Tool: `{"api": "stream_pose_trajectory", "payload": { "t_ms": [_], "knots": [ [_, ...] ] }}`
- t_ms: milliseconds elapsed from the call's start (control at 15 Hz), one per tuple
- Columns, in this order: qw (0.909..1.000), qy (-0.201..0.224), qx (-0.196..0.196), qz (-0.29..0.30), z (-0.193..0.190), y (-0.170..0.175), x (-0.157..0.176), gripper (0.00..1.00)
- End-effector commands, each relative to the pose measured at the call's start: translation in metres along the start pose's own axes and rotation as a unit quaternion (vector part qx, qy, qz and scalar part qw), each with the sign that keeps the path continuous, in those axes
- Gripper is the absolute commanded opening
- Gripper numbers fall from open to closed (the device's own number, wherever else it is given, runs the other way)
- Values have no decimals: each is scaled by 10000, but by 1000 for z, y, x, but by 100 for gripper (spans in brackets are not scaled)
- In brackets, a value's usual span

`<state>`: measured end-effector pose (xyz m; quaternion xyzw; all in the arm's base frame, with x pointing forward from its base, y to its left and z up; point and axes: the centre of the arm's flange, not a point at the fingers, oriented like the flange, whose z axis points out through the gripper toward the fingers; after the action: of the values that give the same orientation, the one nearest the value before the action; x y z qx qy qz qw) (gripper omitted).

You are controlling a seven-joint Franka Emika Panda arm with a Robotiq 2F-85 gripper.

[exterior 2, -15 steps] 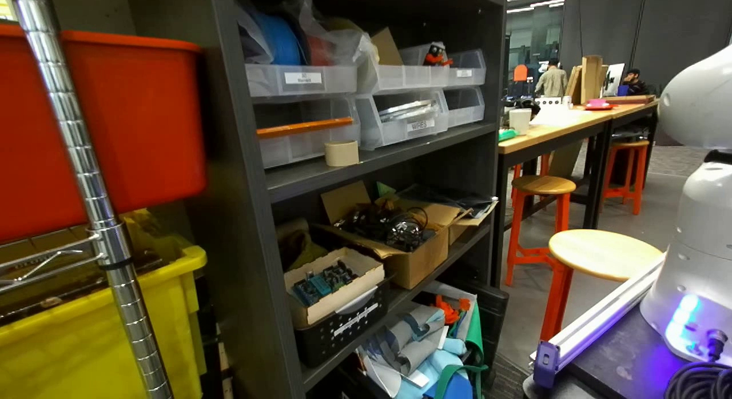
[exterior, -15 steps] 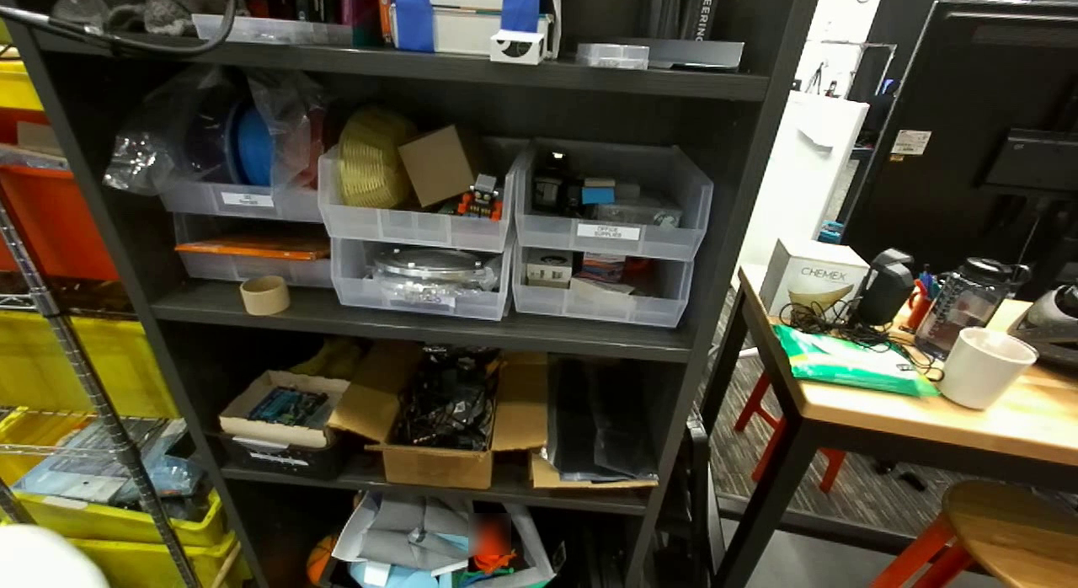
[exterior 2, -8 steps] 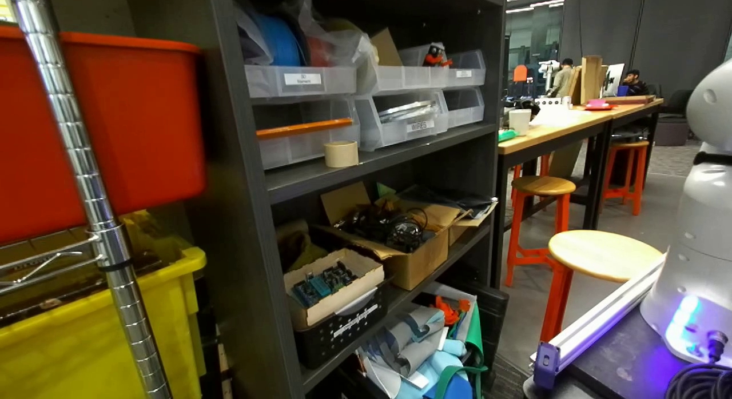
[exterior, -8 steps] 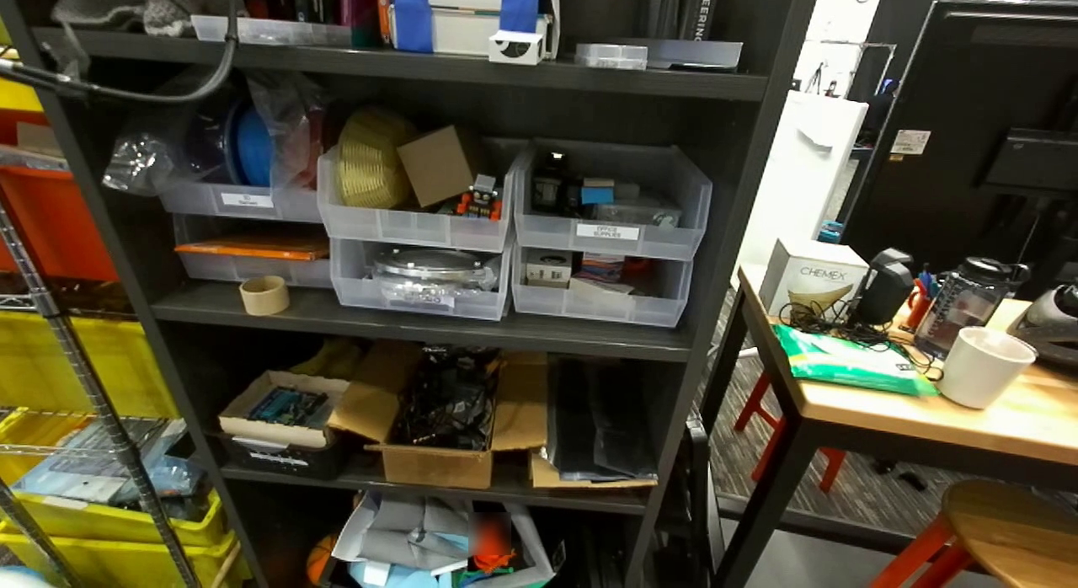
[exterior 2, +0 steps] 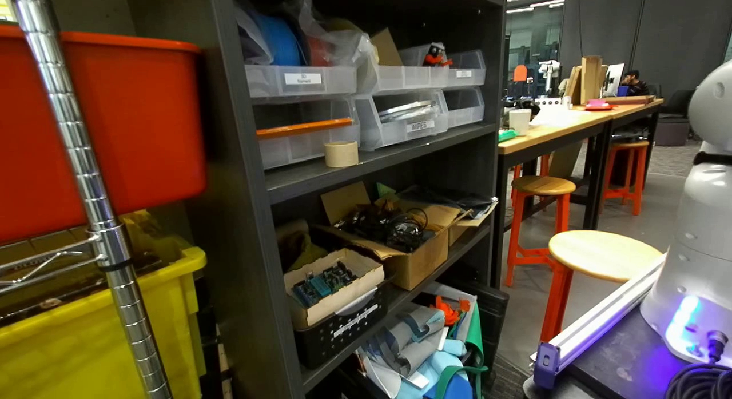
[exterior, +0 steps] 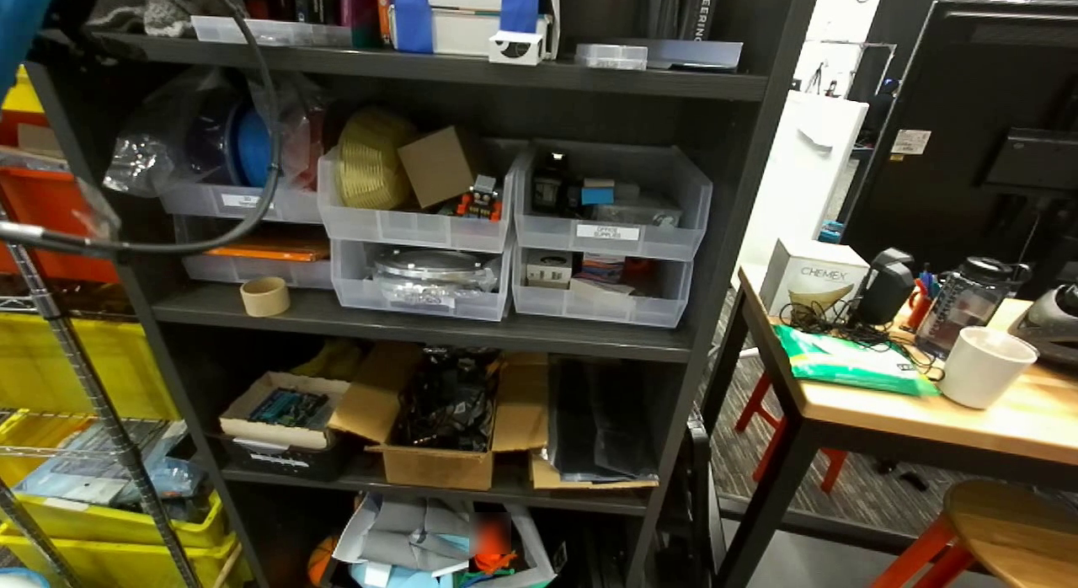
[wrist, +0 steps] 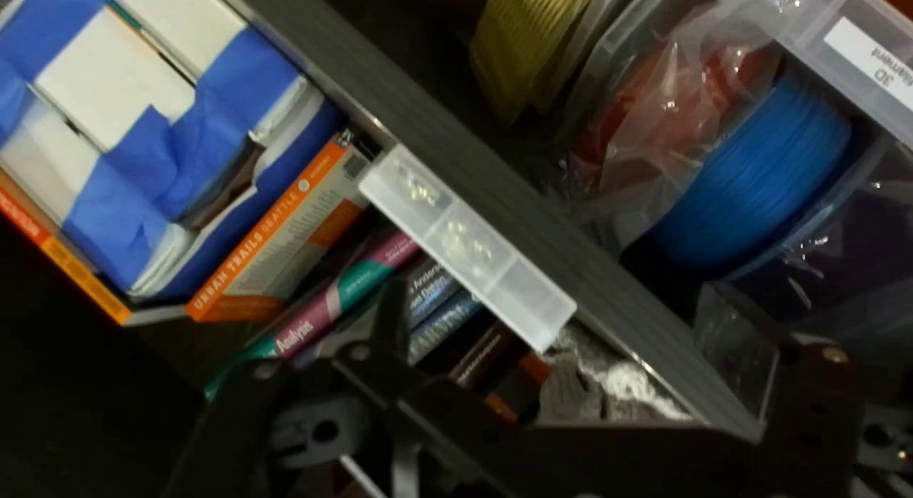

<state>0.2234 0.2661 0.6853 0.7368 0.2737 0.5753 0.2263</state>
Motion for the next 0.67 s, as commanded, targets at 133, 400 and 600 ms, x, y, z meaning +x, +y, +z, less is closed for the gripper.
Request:
{"api": "stream_pose_trajectory", "payload": {
  "t_ms": [133,400,600],
  "knots": [
    [9977,-298,-372,476,34,-7,-69,100],
    [9953,-466,-497,685,62,-6,-99,100],
    [9940,-617,-546,720,80,-5,-109,100]
  ]
}}
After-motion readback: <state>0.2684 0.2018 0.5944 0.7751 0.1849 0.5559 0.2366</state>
